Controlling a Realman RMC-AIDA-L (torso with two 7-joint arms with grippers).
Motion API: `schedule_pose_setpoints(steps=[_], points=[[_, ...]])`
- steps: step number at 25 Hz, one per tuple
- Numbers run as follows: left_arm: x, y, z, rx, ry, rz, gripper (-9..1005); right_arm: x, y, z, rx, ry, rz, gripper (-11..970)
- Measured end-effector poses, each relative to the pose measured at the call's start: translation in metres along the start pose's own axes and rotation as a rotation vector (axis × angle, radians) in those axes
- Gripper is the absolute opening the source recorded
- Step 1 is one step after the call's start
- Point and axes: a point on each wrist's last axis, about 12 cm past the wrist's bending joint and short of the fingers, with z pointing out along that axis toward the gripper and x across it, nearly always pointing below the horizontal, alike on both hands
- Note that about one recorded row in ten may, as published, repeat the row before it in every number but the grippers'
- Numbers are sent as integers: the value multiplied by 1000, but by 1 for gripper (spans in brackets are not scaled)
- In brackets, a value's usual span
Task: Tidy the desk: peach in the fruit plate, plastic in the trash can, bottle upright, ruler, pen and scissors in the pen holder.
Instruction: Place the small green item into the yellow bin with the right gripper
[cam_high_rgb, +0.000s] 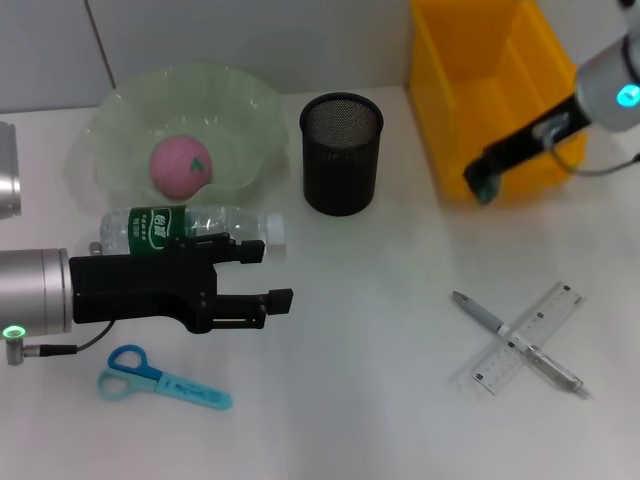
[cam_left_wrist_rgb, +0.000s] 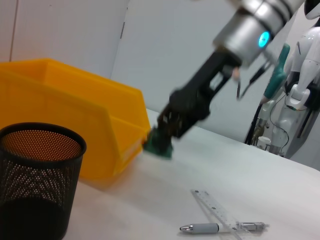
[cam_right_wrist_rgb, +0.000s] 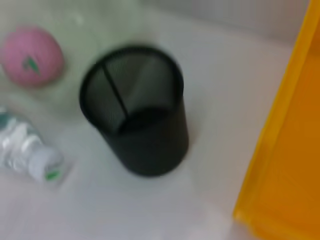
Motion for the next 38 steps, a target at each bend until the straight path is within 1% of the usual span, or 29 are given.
schedule_pose_setpoints(steps=[4,7,9,11,13,15,20,24,28,31,38], points=[[0,0,0,1,1,0,814,-8,-4,-32,44,-113,0,308],[1,0,0,1,1,-1,815,-13,-11,-50,79,-192,16,286],[1,0,0,2,0,-2,815,-16,-17,-56,101,-236,32,277],[1,-1,0,3,-1,-2,815,-17,-23,-57,122,-273,50,269],[1,-1,0,3,-1,-2,814,-18,-30,-52,142,-302,67,261],[1,-1,-1,3,-1,-3,814,-18,-36,-39,159,-317,82,252],[1,-1,-1,3,-1,-5,814,-19,-46,-6,170,-300,86,220],[0,0,0,4,-1,-5,815,-21,-49,9,177,-275,72,190],[0,0,1,2,-1,-5,815,-21,-51,13,196,-272,68,162],[0,0,1,3,-1,-6,815,-20,-52,13,201,-273,69,378],[0,-1,0,6,-1,-9,814,-18,-52,14,202,-271,71,540]])
